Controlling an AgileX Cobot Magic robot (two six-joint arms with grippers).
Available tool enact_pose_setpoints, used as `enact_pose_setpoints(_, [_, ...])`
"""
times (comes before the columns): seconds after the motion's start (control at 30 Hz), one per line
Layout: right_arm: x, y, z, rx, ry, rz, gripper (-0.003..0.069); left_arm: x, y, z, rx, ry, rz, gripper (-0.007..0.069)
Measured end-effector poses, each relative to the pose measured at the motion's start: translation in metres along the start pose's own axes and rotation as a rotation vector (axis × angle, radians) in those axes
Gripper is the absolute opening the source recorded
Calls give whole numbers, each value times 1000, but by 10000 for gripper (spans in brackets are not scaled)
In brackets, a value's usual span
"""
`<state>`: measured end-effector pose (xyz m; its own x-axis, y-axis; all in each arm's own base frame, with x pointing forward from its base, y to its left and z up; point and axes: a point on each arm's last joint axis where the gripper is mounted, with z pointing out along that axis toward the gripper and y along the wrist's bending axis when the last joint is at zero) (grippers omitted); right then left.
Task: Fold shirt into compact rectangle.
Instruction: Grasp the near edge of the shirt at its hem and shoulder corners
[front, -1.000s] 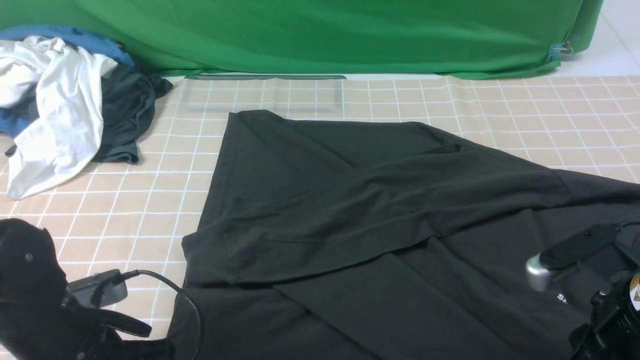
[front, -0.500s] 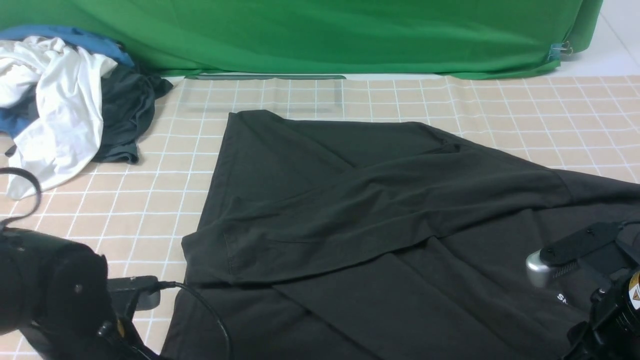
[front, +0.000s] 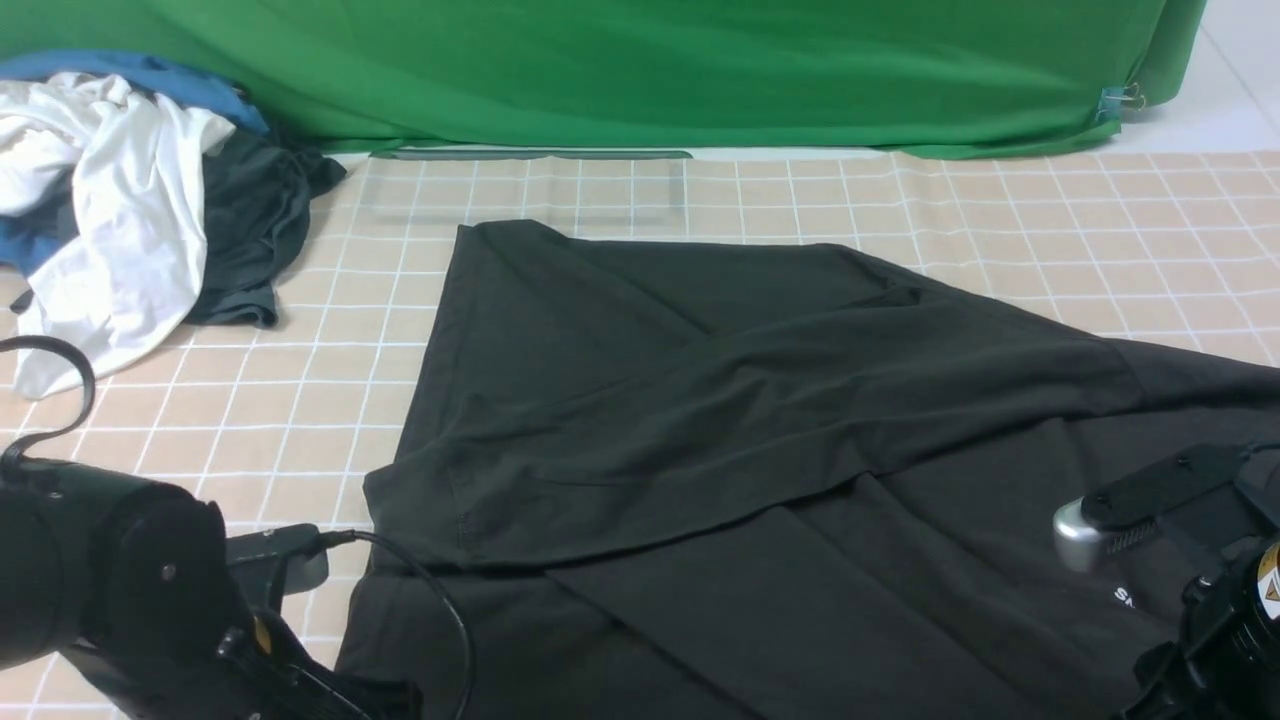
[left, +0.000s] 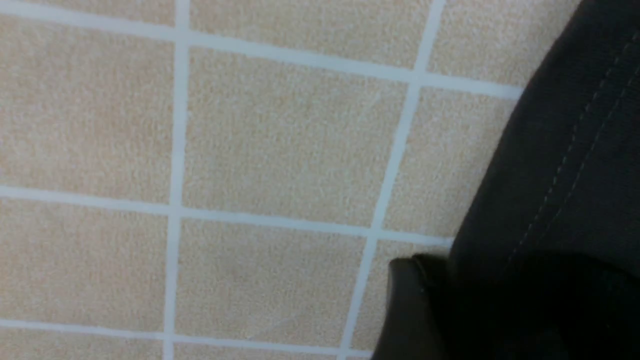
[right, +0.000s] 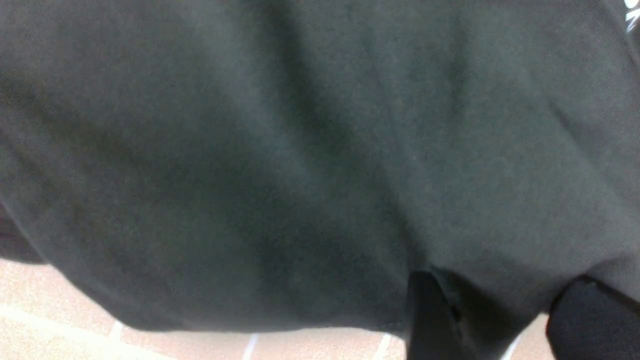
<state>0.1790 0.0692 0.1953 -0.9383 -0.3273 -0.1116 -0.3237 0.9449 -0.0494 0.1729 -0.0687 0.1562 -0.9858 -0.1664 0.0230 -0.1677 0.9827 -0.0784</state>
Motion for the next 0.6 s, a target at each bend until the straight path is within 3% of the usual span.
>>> enact_pose_setpoints(0.1, [0,0,0,-5,1,4,361,-1,-1,2,-15,28,0,369])
enact_pose_setpoints(0.23, [0,1,0,-11,1,9,361,-2,0,3,-34,41,26,244])
enact_pose_setpoints(0.3, [0,1,0,-13,3,10,361,-4,-3,-1,-16,38,30,70])
enact_pose_setpoints(0.43, [1,1,0,-12,16,15,388,-3,-4,-10,-14,45,40,31])
enact_pose_setpoints(0.5, [4,1,0,-11,49,30,475,-4,-5,-29,-6,9,35,31])
enact_pose_setpoints(0.6, [8,1,0,-10,91,39,542,-3,-4,-44,-7,-19,19,31])
